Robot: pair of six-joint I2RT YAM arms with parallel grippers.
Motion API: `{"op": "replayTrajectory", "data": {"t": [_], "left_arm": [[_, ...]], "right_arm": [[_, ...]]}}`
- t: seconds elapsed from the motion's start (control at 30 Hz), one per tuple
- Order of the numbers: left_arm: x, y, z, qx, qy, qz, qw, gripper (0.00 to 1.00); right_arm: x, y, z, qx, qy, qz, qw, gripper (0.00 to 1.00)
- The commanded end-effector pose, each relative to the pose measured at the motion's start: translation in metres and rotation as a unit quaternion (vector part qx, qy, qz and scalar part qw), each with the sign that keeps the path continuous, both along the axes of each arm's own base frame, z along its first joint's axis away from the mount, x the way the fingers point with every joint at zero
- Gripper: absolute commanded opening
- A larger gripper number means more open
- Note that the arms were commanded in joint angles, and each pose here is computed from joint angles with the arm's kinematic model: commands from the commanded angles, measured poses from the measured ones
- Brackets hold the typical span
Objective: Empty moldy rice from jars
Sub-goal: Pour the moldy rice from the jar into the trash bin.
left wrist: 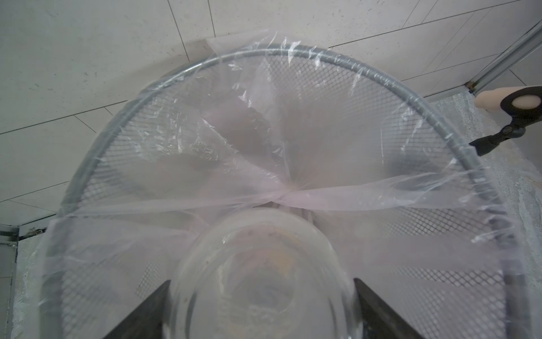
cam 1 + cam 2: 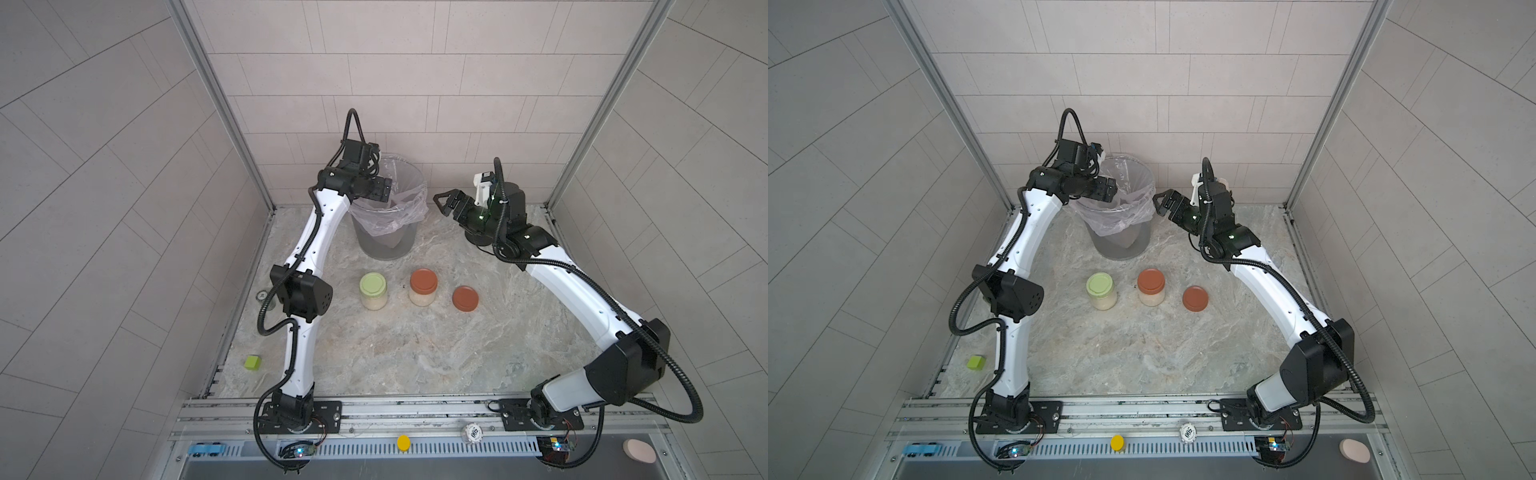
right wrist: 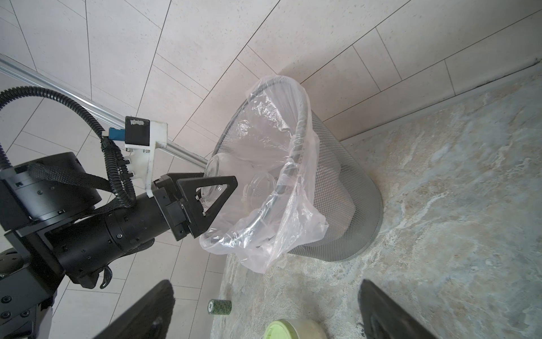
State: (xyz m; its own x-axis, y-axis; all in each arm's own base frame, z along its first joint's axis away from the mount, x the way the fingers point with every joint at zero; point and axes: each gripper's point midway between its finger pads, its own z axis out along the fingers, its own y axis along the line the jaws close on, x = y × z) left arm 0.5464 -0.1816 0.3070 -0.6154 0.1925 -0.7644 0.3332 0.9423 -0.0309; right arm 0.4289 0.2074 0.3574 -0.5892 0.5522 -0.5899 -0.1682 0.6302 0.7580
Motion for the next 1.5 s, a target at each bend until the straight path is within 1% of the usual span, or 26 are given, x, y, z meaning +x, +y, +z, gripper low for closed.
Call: {"op": "replayTrajectory", "data": {"t": [0.0, 0.07, 0.13, 0.2, 0.27, 0.33, 0.37, 0.43, 0.5, 0.53, 0.6, 0.63, 0.7, 0.77, 0.8, 0.9, 0.97, 1.03, 1.1, 1.17, 1.2, 1.23, 1.27, 1.3, 1.4, 1.47], "left_arm": [[-0.001, -0.027, 0.015, 0.005, -0.030, -0.030, 0.999, 0.00], [-0.003, -0.024, 0.010, 0.022, -0.024, -0.030, 0.999, 0.00], [-0.001, -0.014, 0.013, 0.015, -0.027, -0.016, 0.999, 0.00], [-0.001, -0.026, 0.016, -0.019, -0.027, -0.033, 0.999, 0.00], [-0.005, -0.040, 0.012, -0.011, -0.024, -0.049, 0.998, 0.00], [-0.004, -0.026, 0.013, 0.015, -0.026, -0.029, 0.999, 0.00], [0.001, -0.013, 0.016, 0.009, -0.028, -0.006, 1.000, 0.00], [0.008, -0.015, 0.019, -0.051, -0.027, -0.002, 0.998, 0.00], [0.007, -0.010, 0.016, -0.035, -0.024, 0.009, 0.999, 0.00], [0.011, 0.004, 0.019, -0.025, -0.029, 0.038, 0.999, 0.00], [0.016, 0.002, 0.019, -0.063, -0.024, 0.059, 0.996, 0.00], [0.016, -0.008, 0.019, -0.067, -0.025, 0.053, 0.996, 0.00], [0.016, -0.006, 0.020, -0.046, -0.031, 0.075, 0.996, 0.00], [0.020, -0.006, 0.022, -0.095, -0.025, 0.089, 0.991, 0.00], [0.020, -0.019, 0.027, -0.126, -0.026, 0.072, 0.989, 0.00], [0.013, -0.039, 0.057, -0.157, -0.075, 0.053, 0.983, 0.00], [0.016, -0.025, 0.064, -0.136, -0.101, 0.083, 0.982, 0.00], [0.016, -0.004, 0.048, -0.082, -0.066, 0.103, 0.989, 0.00], [0.009, 0.000, 0.035, -0.069, -0.029, 0.094, 0.993, 0.00], [0.001, 0.003, 0.029, -0.053, -0.014, 0.089, 0.994, 0.00], [0.002, 0.008, 0.036, -0.055, -0.028, 0.106, 0.992, 0.00], [0.007, 0.004, 0.042, -0.081, -0.049, 0.108, 0.990, 0.00], [0.011, -0.008, 0.045, -0.112, -0.061, 0.094, 0.987, 0.00], [0.012, -0.017, 0.045, -0.121, -0.063, 0.083, 0.987, 0.00], [0.006, 0.008, 0.044, -0.054, -0.053, 0.114, 0.991, 0.00], [0.015, -0.006, 0.046, -0.101, -0.060, 0.093, 0.989, 0.00]], "right_arm": [[-0.001, 0.000, 0.004, 0.008, -0.004, 0.005, 1.000, 0.99], [0.000, 0.004, 0.004, 0.011, -0.003, 0.013, 1.000, 0.99], [-0.001, 0.005, 0.003, 0.011, -0.001, 0.017, 1.000, 0.99], [-0.001, 0.005, 0.000, 0.008, 0.001, 0.015, 1.000, 0.99], [0.001, 0.007, -0.005, 0.009, 0.003, 0.016, 1.000, 0.99], [0.003, 0.009, -0.009, 0.012, 0.009, 0.020, 1.000, 0.99], [0.002, 0.011, -0.009, 0.013, 0.009, 0.025, 1.000, 0.99], [0.001, 0.013, -0.008, 0.012, 0.008, 0.028, 1.000, 0.99], [0.001, 0.013, -0.007, 0.012, 0.006, 0.026, 1.000, 0.99], [0.001, 0.013, -0.006, 0.010, 0.006, 0.028, 1.000, 0.99], [0.000, 0.013, -0.004, 0.005, 0.003, 0.028, 1.000, 0.99], [0.001, 0.014, -0.004, 0.005, 0.002, 0.026, 1.000, 0.99], [0.002, 0.017, -0.006, 0.006, 0.005, 0.030, 1.000, 0.99], [0.002, 0.018, -0.008, 0.004, 0.006, 0.035, 0.999, 0.98], [0.002, 0.020, -0.009, 0.004, 0.006, 0.036, 0.999, 0.98], [0.003, 0.021, -0.012, 0.001, 0.008, 0.037, 0.999, 0.98], [0.001, 0.020, -0.015, -0.002, 0.011, 0.036, 0.999, 0.98], [0.000, 0.018, -0.013, -0.002, 0.009, 0.033, 0.999, 0.98], [-0.001, 0.017, -0.010, -0.005, 0.003, 0.033, 0.999, 0.98], [-0.002, 0.017, -0.008, -0.006, 0.001, 0.033, 0.999, 0.98], [-0.002, 0.017, -0.007, -0.007, 0.000, 0.034, 0.999, 0.98], [-0.001, 0.018, -0.007, -0.008, 0.000, 0.034, 0.999, 0.98], [0.000, 0.018, -0.007, -0.007, 0.001, 0.035, 0.999, 0.98], [0.000, 0.020, -0.007, -0.007, 0.002, 0.037, 0.999, 0.98], [-0.002, 0.019, -0.010, -0.014, 0.005, 0.038, 0.999, 0.98], [-0.002, 0.018, -0.011, -0.013, 0.002, 0.034, 0.999, 0.98]]}}
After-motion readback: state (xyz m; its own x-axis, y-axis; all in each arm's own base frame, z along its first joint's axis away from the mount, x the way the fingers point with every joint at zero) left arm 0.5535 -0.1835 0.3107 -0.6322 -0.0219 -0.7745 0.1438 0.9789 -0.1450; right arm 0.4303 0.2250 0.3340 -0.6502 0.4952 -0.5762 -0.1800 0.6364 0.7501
